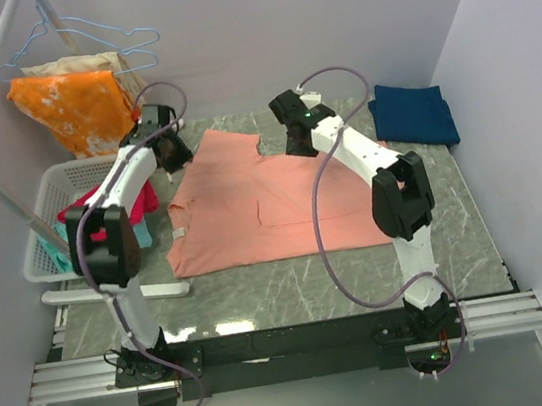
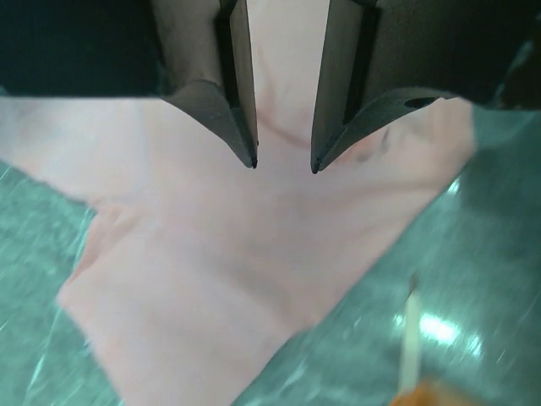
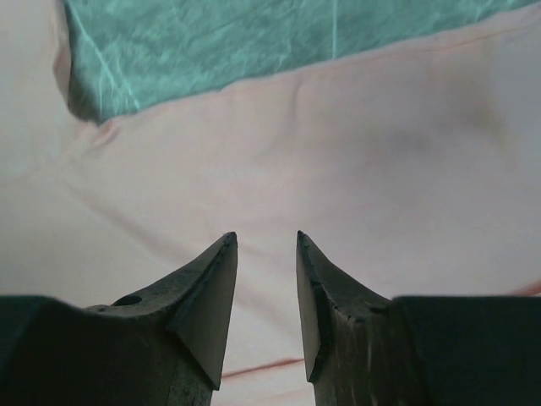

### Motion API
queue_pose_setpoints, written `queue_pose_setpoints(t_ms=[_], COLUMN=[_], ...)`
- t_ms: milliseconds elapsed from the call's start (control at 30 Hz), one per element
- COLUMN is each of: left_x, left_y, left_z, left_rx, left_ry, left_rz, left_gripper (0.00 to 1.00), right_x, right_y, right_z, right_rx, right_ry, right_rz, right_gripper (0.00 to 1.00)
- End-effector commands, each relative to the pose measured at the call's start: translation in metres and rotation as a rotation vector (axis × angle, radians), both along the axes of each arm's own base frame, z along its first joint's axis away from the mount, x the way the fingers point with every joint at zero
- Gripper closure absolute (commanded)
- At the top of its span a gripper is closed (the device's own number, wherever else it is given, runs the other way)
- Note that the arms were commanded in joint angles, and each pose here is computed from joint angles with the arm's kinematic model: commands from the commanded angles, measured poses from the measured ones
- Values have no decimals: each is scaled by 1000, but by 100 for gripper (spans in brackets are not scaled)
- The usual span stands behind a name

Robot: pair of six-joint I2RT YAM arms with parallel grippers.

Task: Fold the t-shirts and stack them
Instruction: Fold the tshirt

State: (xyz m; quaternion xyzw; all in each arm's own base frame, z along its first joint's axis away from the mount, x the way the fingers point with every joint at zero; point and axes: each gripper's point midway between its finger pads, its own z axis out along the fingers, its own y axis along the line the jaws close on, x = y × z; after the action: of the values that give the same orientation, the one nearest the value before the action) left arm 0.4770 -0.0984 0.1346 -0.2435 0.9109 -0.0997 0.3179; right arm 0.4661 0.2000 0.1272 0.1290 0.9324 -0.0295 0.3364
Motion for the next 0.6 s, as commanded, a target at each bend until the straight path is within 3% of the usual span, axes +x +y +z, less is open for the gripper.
queue_pose_setpoints(t_ms=[0, 67, 200, 567], left_x=[45, 70, 100, 176], left_y=[-8, -17, -24, -31], left_z=[-7, 3, -22, -31], left_rx=[34, 15, 23, 91], left_ry=[-11, -67, -90, -295], left_rz=[-37, -62, -94, -153], left_gripper=[62, 64, 62, 52], right_x=[16, 28, 36, 51], right_y=[-21, -29, -38, -51], right_z=[27, 28, 20, 2], right_rx=[33, 54, 64, 95], right_ry=[-53, -61, -65, -94], right_rz=[-40, -48, -36, -31], right_gripper=[59, 60, 62, 65])
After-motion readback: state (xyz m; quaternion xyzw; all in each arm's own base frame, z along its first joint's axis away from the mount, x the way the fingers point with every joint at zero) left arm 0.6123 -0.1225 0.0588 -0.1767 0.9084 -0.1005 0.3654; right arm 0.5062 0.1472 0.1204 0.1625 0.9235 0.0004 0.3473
